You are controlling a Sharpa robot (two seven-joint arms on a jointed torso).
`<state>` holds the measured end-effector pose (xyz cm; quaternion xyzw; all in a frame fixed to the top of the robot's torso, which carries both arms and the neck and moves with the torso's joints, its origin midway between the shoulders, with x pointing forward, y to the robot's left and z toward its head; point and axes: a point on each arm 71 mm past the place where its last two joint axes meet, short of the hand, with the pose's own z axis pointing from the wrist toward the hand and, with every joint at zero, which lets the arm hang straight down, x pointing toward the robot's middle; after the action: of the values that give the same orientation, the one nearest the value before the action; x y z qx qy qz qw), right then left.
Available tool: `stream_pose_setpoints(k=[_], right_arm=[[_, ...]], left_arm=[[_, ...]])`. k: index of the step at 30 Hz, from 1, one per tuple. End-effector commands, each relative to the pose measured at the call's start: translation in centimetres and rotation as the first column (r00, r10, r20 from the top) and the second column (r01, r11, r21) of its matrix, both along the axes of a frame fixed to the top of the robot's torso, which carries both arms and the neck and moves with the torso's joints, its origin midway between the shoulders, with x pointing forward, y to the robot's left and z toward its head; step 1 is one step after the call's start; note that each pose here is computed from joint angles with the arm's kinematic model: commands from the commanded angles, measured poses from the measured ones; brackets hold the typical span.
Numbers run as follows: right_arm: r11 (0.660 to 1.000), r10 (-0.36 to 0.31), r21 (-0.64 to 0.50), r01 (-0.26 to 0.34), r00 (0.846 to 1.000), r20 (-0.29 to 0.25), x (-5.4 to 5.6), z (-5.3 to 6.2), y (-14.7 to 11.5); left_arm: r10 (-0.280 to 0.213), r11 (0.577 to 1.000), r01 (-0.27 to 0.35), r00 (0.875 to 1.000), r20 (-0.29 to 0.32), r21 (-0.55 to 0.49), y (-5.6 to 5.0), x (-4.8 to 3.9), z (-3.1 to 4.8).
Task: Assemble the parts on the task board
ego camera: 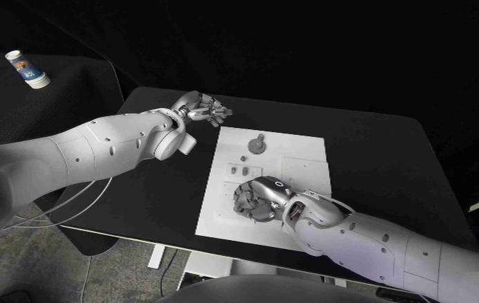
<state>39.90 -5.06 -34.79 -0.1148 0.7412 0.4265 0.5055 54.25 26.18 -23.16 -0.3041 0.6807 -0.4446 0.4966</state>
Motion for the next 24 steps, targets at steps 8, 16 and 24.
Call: stream_pose_setpoints(k=[8,16,24], right_arm=[[0.992,-0.053,0.109,0.059,0.997,-0.059,0.1,1.6,-1.5],[0.982,-0.088,0.156,0.105,0.990,-0.113,1.6,4.0,-4.5],[0.941,-0.168,0.268,0.207,0.972,-0.163,4.0,8.1,-9.1]], left_arm=[[-0.004,1.000,0.004,1.000,-0.002,-0.006,0.1,0.08,0.06],[0.007,1.000,-0.007,1.000,-0.003,-0.001,0.7,0.15,0.05],[0.012,1.000,-0.012,1.000,-0.004,0.009,1.3,0.32,-0.01]])
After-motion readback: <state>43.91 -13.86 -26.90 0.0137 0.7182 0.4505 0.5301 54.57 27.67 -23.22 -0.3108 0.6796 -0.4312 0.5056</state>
